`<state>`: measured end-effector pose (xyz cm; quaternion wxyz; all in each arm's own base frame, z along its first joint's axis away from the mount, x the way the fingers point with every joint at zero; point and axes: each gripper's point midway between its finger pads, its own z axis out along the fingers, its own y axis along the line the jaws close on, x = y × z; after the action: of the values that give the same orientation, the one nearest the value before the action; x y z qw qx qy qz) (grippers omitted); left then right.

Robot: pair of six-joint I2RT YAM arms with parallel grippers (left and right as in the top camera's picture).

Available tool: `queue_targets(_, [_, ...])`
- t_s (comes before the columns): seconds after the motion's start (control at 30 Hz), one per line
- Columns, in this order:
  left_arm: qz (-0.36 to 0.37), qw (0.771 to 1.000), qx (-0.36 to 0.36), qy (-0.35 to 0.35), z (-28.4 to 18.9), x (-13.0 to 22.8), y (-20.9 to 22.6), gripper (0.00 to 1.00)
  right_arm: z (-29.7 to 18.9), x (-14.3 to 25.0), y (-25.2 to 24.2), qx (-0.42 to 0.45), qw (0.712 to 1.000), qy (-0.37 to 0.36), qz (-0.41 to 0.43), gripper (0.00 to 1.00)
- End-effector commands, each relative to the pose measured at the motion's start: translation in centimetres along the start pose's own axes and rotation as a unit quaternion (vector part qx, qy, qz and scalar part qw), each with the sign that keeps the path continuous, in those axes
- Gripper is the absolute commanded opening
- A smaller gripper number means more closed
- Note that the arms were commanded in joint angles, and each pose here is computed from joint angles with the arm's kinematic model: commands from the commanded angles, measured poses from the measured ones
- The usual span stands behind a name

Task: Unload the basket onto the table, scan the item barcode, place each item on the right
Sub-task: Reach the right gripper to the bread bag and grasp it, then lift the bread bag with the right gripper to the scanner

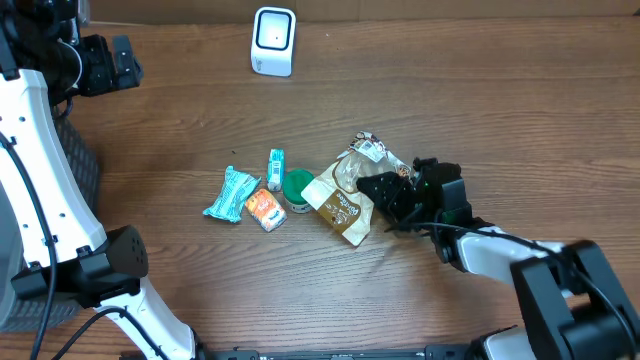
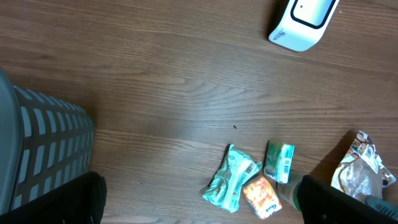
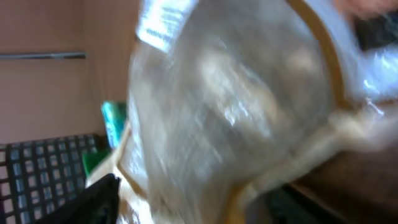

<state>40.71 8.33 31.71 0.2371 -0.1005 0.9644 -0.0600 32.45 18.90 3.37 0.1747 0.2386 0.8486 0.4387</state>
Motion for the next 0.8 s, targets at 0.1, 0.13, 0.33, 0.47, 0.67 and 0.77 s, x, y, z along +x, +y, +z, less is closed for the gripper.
queue_targets(0.1, [0.012, 1.0, -0.001, -0.014, -1.0, -0.2, -0.3, 1.0, 3.0, 0.2, -0.9, 0.006, 1.0, 0.013, 0.027, 0.49])
queue_targets(0.13, [0.012, 1.0, -0.001, -0.014, -1.0, -0.2, -0.3, 1.0, 2.9, 0.2, -0.9, 0.006, 1.0, 0.012, 0.027, 0.42])
queue_targets(0.33, [0.012, 1.0, -0.001, -0.014, -1.0, -0.2, -0.3, 1.0, 2.7, 0.1, 0.5, -0.015, 1.0, 0.019, -0.001, 0.24])
queue_targets(0.47, [0.012, 1.0, -0.001, -0.014, -1.0, -0.2, -0.3, 1.0, 1.9, -0.2, 3.4, -0.051, 0.996, 0.028, -0.068, 0.12])
queue_targets(0.67, [0.012, 1.0, -0.001, -0.014, -1.0, -0.2, -0.3, 1.0, -0.7, -1.0, 6.6, -0.007, 0.981, 0.053, -0.187, 0.06])
queue_targets(0.77, [0.012, 1.0, -0.001, -0.014, -1.0, -0.2, -0.3, 1.0, -2.6, -1.2, 8.9, 0.019, 0.963, 0.079, -0.257, 0.04])
